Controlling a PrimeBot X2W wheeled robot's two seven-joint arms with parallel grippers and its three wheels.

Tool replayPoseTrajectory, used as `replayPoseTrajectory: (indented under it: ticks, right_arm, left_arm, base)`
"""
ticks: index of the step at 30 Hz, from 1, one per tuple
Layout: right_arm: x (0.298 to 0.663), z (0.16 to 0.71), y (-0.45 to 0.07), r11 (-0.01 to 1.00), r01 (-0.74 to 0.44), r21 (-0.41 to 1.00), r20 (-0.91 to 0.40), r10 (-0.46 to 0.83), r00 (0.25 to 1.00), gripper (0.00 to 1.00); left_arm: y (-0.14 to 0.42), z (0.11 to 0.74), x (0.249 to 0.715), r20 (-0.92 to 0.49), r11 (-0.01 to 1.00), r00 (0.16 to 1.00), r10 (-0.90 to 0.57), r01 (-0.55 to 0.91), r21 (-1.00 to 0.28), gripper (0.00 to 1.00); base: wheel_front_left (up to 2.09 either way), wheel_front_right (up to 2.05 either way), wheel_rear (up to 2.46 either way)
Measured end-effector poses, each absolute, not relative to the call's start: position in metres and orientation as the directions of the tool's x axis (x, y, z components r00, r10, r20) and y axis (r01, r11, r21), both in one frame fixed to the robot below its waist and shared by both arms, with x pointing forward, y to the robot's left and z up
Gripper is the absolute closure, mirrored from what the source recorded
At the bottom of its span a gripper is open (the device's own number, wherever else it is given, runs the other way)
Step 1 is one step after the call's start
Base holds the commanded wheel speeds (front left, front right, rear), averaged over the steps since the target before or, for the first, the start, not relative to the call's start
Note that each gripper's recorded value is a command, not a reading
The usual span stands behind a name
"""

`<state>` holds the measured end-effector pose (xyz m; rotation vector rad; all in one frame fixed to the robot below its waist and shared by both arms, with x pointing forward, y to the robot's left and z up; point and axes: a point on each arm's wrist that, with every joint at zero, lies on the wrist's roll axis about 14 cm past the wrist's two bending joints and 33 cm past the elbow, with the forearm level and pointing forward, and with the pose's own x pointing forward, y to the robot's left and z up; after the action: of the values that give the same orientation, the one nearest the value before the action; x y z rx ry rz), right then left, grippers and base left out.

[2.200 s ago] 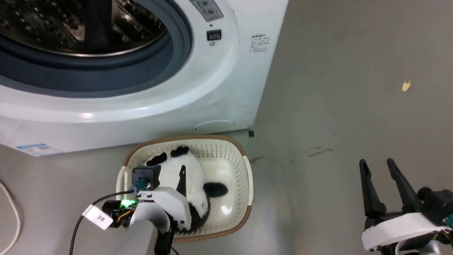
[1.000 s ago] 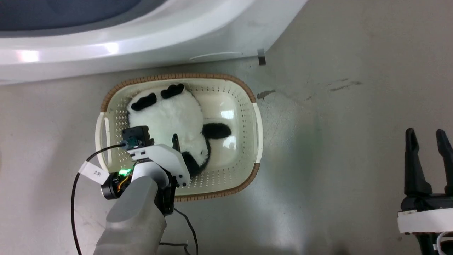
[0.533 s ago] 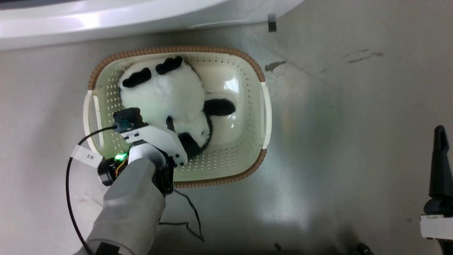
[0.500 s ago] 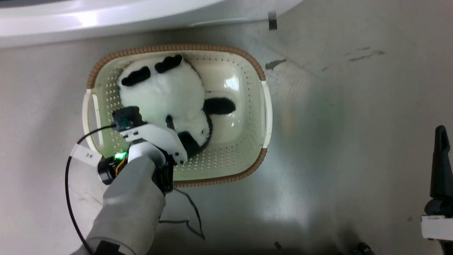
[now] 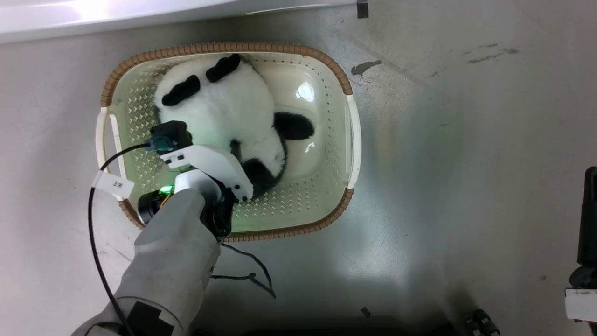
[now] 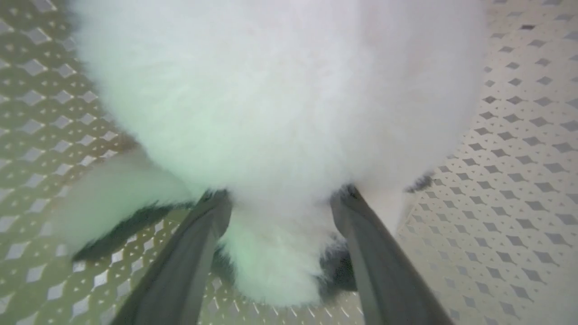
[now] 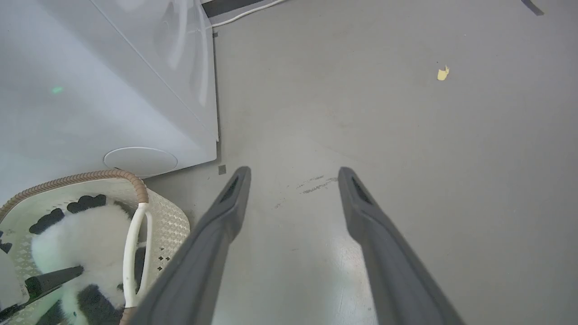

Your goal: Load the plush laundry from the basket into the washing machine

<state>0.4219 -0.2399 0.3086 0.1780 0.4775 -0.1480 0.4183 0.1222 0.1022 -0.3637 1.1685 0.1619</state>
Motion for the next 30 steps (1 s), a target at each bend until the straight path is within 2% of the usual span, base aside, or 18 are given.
replayPoseTrajectory:
  ticks: [2, 4, 9, 20, 30]
  right_arm:
    - [0.423, 0.31, -0.241, 0.974, 0.182, 0.133, -0.464, -0.101, 0.88, 0.0]
    - [0.423, 0.311, -0.241, 0.975, 0.182, 0.131, -0.461, -0.102, 0.881, 0.0]
    - [0.425, 0.312, -0.242, 0.975, 0.18, 0.129, -0.455, -0.103, 0.885, 0.0]
    - [0.43, 0.318, -0.233, 0.975, 0.16, 0.153, -0.438, -0.079, 0.896, 0.0]
    - [0.446, 0.347, -0.212, 0.973, 0.099, 0.21, -0.357, -0.017, 0.934, 0.0]
  left_arm:
    - [0.116, 0.101, 0.416, -0.922, 0.932, 0.376, -0.093, -0.294, -0.214, 0.0]
    - [0.113, 0.101, 0.414, -0.923, 0.936, 0.37, -0.107, -0.275, -0.219, 1.0]
    - [0.108, 0.102, 0.413, -0.918, 0.942, 0.373, -0.131, -0.242, -0.232, 1.0]
    - [0.114, 0.12, 0.431, -0.867, 0.933, 0.487, -0.107, -0.253, -0.258, 1.0]
    - [0.114, 0.161, 0.44, -0.812, 0.928, 0.57, -0.127, -0.221, -0.301, 1.0]
  base:
    - [0.0, 0.0, 0.0]
    - [0.0, 0.0, 0.0]
    - [0.0, 0.0, 0.0]
    - [0.0, 0.0, 0.0]
    - [0.0, 0.0, 0.0]
